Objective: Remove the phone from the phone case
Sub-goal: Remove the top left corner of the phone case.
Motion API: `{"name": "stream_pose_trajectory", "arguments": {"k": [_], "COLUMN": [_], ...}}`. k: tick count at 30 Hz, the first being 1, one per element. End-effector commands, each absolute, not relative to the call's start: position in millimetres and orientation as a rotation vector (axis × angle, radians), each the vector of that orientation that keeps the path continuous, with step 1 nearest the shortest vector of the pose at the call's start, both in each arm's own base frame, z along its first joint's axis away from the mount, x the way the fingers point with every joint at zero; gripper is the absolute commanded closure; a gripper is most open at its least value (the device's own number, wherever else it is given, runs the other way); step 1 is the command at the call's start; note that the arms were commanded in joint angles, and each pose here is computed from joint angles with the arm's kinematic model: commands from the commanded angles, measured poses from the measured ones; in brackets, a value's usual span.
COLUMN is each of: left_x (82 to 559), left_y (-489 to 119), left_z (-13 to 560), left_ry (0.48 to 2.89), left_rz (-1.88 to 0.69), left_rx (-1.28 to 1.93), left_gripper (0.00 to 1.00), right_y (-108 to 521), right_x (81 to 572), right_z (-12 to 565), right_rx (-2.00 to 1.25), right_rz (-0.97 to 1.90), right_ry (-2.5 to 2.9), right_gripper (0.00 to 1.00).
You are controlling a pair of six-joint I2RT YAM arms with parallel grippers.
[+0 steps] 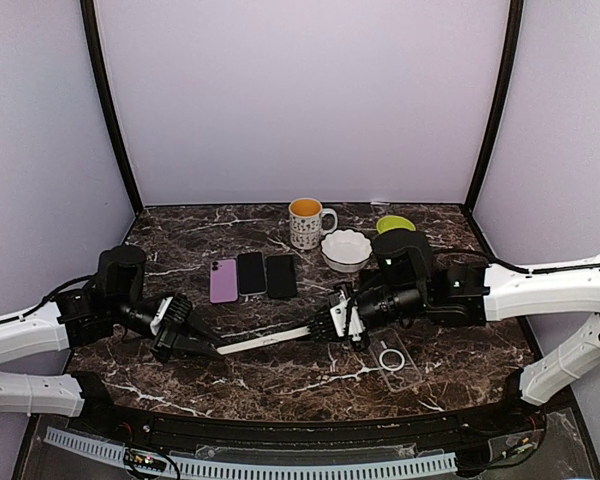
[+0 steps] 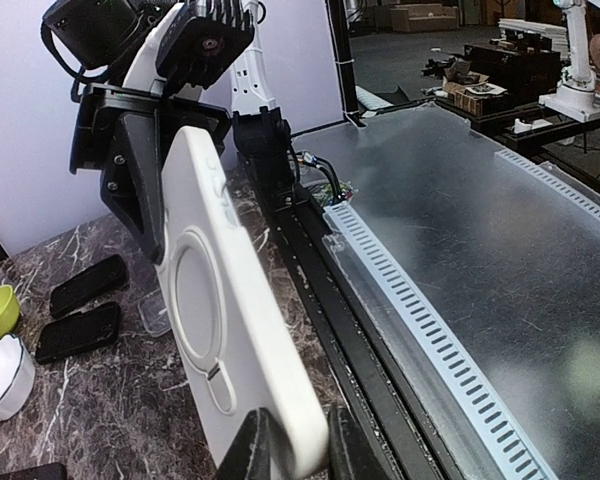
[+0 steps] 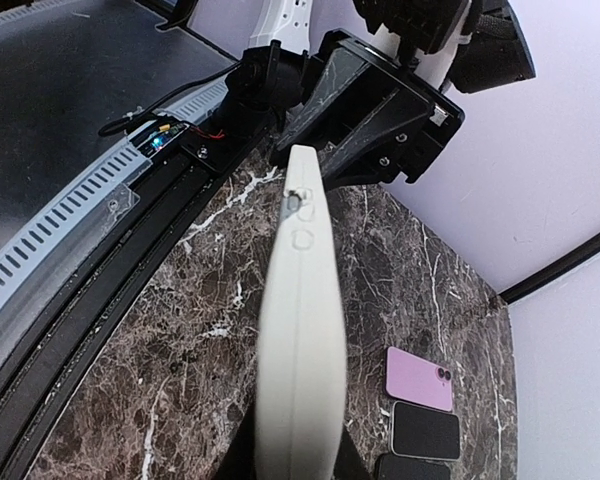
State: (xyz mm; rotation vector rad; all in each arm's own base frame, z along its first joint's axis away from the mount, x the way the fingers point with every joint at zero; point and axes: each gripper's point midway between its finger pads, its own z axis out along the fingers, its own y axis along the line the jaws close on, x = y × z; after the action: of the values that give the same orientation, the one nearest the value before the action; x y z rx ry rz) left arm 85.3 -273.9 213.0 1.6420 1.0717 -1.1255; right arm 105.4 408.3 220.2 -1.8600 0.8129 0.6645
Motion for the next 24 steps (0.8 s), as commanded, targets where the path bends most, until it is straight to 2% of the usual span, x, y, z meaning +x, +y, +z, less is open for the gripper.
{"name": "stream_pose_trajectory", "arguments": {"k": [1,24], "left_x": [71,60], "left_y": [-276,-273], "left_z": [215,201], "left_ry": [1.030,1.112], "left_rz": [-1.229,-1.324], "left_rx": [1.671,1.717], "left_gripper": [0.81,0.85], "right_y": [428,433], "right_x": [100,75], "right_z": [277,273], "right_rx": [-1.705,-1.755], "right_rz": [0.536,0.483], "right_ry": [0.532,0.414], "right_gripper": [1.00,1.00]}}
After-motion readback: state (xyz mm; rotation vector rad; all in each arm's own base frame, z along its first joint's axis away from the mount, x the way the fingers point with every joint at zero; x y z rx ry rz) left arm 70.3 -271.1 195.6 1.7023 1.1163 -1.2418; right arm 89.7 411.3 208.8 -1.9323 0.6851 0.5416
